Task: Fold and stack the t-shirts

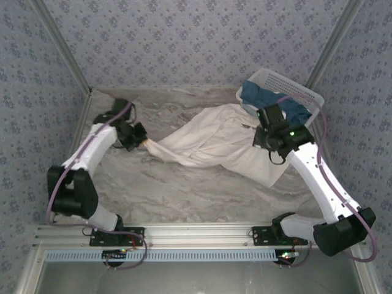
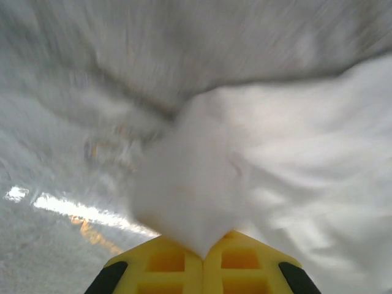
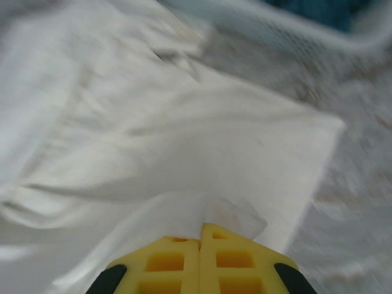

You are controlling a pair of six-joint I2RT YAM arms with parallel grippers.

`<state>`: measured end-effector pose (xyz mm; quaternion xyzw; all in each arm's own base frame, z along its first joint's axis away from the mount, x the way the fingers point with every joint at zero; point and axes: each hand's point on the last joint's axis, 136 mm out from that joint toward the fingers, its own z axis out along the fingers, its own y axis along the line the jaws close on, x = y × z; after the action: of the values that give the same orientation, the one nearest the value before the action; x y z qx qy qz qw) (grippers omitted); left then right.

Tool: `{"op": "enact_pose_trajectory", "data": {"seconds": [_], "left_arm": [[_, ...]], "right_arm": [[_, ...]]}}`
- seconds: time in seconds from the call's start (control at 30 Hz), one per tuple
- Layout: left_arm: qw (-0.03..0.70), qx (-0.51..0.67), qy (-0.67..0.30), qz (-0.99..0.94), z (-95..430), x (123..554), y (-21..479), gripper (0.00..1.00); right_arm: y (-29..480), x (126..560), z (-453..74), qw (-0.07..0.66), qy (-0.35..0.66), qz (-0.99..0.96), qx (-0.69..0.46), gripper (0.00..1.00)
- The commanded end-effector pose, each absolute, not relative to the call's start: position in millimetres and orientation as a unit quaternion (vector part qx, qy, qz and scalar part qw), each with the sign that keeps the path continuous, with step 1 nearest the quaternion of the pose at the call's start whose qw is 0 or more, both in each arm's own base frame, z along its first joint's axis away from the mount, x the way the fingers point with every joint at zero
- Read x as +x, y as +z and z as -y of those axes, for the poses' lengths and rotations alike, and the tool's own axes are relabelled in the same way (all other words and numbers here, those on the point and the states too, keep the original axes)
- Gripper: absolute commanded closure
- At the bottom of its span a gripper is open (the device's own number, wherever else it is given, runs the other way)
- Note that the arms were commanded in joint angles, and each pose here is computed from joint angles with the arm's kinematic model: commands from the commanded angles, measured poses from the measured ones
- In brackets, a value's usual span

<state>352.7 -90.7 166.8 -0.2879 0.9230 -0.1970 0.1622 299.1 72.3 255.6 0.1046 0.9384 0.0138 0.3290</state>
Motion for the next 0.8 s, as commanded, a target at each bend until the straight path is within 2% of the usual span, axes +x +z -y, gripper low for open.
{"op": "enact_pose_trajectory", "data": {"seconds": [0.0,0.2,0.5,0.63,0.77], "left_arm": [[0.270,-0.328,-0.242,-0.872,66,370,253,1.00],[0.421,-0.391,-0.288,-0.766,24,356,370,1.00],[0.602,-0.354,-0.310,-0.645,-3,276,527,1.00],[0.621,-0.339,-0.314,-0.632,-2,277,558,1.00],[0.583,-0.342,-0.314,-0.667,6,324,544,1.00]], "right_arm": [[322,329,-105,0.415,0.085,-0.905,0.045,1.00],[425,332,-124,0.527,0.171,-0.832,0.017,1.00],[528,263,-121,0.627,0.296,-0.720,0.002,1.00],[548,261,-130,0.632,0.330,-0.701,-0.010,1.00],[538,302,-153,0.608,0.352,-0.712,-0.019,1.00]]}}
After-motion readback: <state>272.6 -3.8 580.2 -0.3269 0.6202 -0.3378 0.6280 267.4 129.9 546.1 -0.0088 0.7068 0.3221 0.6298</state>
